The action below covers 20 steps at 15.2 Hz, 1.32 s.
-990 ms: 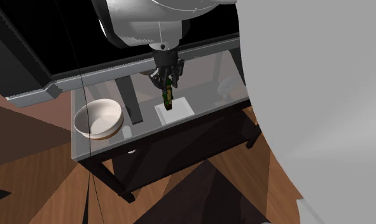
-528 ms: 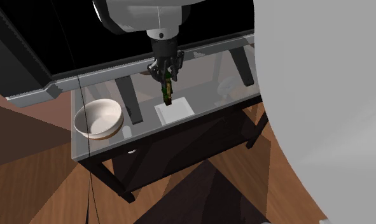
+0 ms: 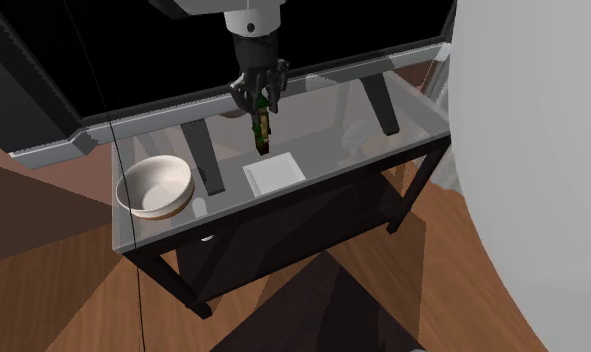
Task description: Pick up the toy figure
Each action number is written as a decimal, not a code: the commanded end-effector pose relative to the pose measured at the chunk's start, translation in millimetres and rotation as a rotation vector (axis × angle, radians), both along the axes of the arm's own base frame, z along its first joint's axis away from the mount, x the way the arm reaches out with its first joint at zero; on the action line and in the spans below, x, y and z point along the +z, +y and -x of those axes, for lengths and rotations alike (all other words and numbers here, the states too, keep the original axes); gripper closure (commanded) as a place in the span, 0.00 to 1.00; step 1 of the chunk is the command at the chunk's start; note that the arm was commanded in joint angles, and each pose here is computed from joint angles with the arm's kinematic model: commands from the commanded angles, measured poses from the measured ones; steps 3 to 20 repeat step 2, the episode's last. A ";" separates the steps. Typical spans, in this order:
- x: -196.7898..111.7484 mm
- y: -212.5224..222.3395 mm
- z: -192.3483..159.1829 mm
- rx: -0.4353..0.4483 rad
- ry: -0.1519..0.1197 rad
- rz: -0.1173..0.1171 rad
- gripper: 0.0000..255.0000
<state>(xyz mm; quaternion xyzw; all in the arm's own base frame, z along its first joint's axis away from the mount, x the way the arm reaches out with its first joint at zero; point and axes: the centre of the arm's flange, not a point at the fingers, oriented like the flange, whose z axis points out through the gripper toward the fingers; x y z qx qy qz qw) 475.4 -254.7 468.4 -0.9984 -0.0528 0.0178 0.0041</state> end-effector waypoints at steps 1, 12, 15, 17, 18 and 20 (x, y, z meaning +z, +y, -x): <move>6.0 -0.4 -1.3 0.000 0.000 0.000 1.00; 6.0 -0.4 -1.3 0.000 0.000 0.000 1.00; 6.0 -0.4 -1.3 0.000 0.000 0.000 1.00; 6.0 -0.4 -1.3 0.000 0.000 0.000 1.00; 6.0 -0.4 -1.3 0.000 0.000 0.000 1.00; 6.0 -0.4 -1.3 0.000 0.000 0.000 1.00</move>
